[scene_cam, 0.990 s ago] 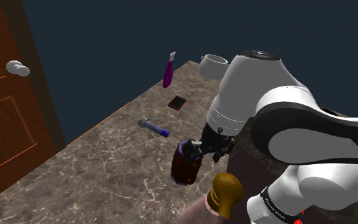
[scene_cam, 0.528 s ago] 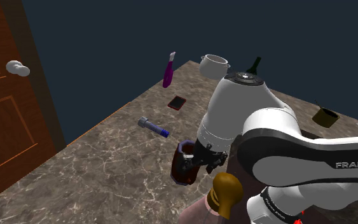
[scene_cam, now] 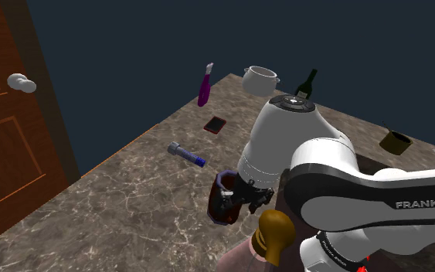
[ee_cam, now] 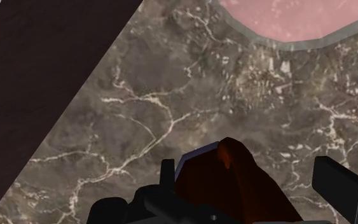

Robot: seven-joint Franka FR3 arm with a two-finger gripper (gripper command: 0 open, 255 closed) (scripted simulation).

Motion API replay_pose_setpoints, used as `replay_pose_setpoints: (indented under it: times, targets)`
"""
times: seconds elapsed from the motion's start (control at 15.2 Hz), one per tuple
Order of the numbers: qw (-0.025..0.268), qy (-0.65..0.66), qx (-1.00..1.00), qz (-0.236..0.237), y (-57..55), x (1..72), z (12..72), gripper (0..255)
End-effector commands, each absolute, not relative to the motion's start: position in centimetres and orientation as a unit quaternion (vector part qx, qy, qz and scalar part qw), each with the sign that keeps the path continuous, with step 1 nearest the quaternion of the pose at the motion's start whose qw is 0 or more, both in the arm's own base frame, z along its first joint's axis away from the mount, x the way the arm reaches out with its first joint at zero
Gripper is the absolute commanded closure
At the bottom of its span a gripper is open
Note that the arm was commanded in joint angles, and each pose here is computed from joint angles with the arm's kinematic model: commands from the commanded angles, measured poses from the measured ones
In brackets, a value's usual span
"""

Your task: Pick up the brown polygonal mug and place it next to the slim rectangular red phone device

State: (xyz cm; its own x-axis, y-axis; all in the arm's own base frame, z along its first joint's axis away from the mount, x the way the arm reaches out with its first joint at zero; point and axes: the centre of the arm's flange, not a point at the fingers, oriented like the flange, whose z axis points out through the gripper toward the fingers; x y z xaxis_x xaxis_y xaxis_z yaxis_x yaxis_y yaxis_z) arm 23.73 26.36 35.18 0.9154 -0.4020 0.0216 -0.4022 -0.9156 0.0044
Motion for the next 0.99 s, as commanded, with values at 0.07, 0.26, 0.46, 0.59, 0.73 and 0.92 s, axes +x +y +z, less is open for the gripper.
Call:
replay_pose_setpoints:
  times: [0.07, 0.26, 0.46, 0.59, 0.73, 0.92]
  targets:
    - [0.004, -0.205, 0.979, 0.01, 26.4, 23.7, 35.2, 0]
    - [0.004, -0.205, 0.979, 0.01, 26.4, 23.7, 35.2, 255]
    - [0.004, -0.205, 0.979, 0.01, 26.4, 23.7, 35.2, 255]
    - [0.004, -0.205, 0.979, 0.01, 26.4, 23.7, 35.2, 255]
    - [0.004, -0.205, 0.979, 0.01, 26.4, 23.7, 35.2, 255]
    - [0.004, -0.205, 0.979, 0.01, 26.4, 23.7, 36.8, 255]
